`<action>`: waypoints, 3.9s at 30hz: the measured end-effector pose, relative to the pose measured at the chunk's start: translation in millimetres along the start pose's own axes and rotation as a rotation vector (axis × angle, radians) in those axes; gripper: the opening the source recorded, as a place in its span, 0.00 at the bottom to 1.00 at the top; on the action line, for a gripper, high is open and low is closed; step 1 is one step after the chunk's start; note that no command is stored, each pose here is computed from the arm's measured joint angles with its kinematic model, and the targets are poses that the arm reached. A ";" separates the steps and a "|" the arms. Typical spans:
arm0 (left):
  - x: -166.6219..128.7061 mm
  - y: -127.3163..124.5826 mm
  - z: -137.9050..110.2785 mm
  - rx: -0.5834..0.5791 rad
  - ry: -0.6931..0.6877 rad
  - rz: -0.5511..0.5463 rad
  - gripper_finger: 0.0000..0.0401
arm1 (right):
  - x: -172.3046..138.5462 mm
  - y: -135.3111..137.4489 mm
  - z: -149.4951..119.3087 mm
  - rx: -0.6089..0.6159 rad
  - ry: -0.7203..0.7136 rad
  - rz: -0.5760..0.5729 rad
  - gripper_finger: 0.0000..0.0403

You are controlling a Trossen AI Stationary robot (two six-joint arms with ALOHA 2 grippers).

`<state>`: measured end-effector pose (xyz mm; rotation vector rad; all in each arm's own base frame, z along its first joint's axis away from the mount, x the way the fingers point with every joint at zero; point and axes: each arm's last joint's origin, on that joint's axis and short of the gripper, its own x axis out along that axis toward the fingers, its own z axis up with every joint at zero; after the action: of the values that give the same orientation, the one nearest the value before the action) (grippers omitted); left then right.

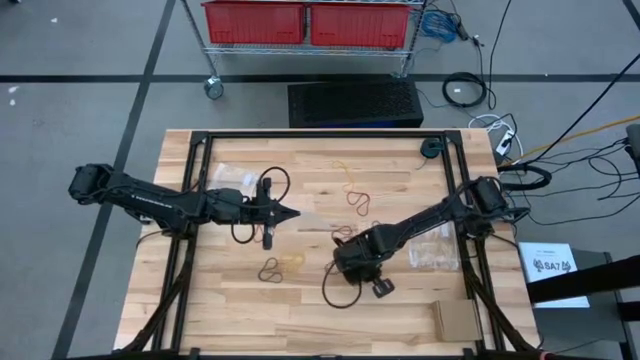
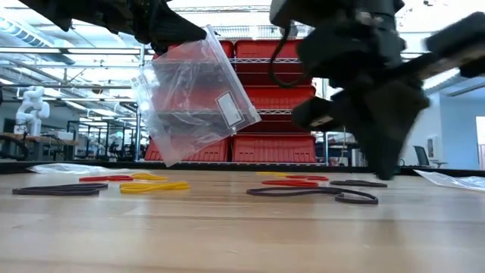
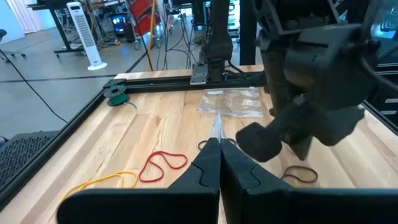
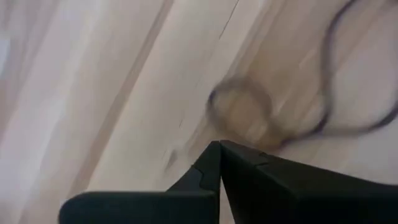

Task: Sort rubber bands
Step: Put the bottom right purple rubber band into the zip bag

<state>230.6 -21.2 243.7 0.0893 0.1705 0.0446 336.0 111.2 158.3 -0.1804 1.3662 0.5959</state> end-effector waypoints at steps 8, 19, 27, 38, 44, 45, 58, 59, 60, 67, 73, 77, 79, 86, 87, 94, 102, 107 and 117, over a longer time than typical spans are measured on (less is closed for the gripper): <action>0.0 0.1 0.0 0.000 0.000 0.000 0.00 | 4.0 -1.9 7.8 -0.068 -0.076 -0.038 0.00; 0.0 0.1 -0.1 0.000 0.001 0.001 0.00 | 9.6 0.7 -0.5 -0.095 0.020 -0.013 0.00; 0.0 0.1 0.4 -0.001 -0.004 0.001 0.00 | 24.2 -5.6 6.5 -0.162 -0.023 -0.013 0.00; 0.0 0.1 0.4 0.000 -0.004 0.001 0.00 | 24.2 -28.1 12.8 -0.162 -0.100 -0.028 0.00; 0.0 0.1 0.4 0.000 -0.004 0.001 0.00 | 20.6 -41.4 22.8 -0.181 -0.208 -0.126 0.00; 0.0 0.1 0.3 0.001 -0.003 0.001 0.00 | 19.9 -44.3 23.9 -0.178 -0.222 -0.146 0.00; 0.0 0.1 0.0 0.001 0.000 0.001 0.00 | 7.8 -59.7 26.1 0.062 -0.248 -0.142 0.03; 0.0 0.1 0.0 0.001 0.000 0.001 0.00 | 6.2 -59.2 26.5 0.094 -0.241 -0.134 0.05; 0.0 0.1 0.0 0.001 0.000 0.001 0.00 | 4.9 -58.7 26.8 0.127 -0.234 -0.125 0.07; 0.0 0.1 0.0 0.001 0.000 0.001 0.00 | 1.2 -58.2 28.8 0.252 -0.237 -0.117 0.26; 0.0 0.1 0.0 0.002 0.000 0.001 0.00 | 0.0 -63.2 27.7 0.284 -0.225 -0.258 0.40; 0.0 0.1 0.0 0.002 0.000 0.001 0.00 | -1.1 -66.8 27.0 0.297 -0.231 -0.271 0.46; 0.0 0.1 0.0 0.002 0.000 0.001 0.00 | -1.4 -67.7 26.8 0.302 -0.233 -0.271 0.48; 0.0 0.1 0.0 0.002 0.000 0.001 0.00 | 0.0 -69.8 26.0 0.327 -0.232 -0.263 0.55; 0.0 0.1 -0.1 0.002 0.001 0.001 0.00 | 0.7 -71.5 24.8 0.341 -0.225 -0.261 0.55; 0.0 0.1 -0.4 0.002 0.004 0.001 0.00 | 7.6 -84.3 21.4 0.403 -0.222 -0.213 0.54; 0.0 0.1 -0.7 0.009 0.007 0.001 0.00 | 5.7 -88.1 20.9 0.468 -0.245 -0.203 0.56; 0.0 0.1 -0.7 0.011 0.007 0.001 0.00 | 6.4 -86.0 22.3 0.472 -0.249 -0.227 0.57; 0.0 1.0 -0.7 0.021 0.009 0.035 0.00 | 3.0 -78.8 28.2 0.490 -0.245 -0.234 0.57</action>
<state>230.4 -20.2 243.0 0.1131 0.1787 0.0784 399.9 58.8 144.4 0.1262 1.1927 0.0731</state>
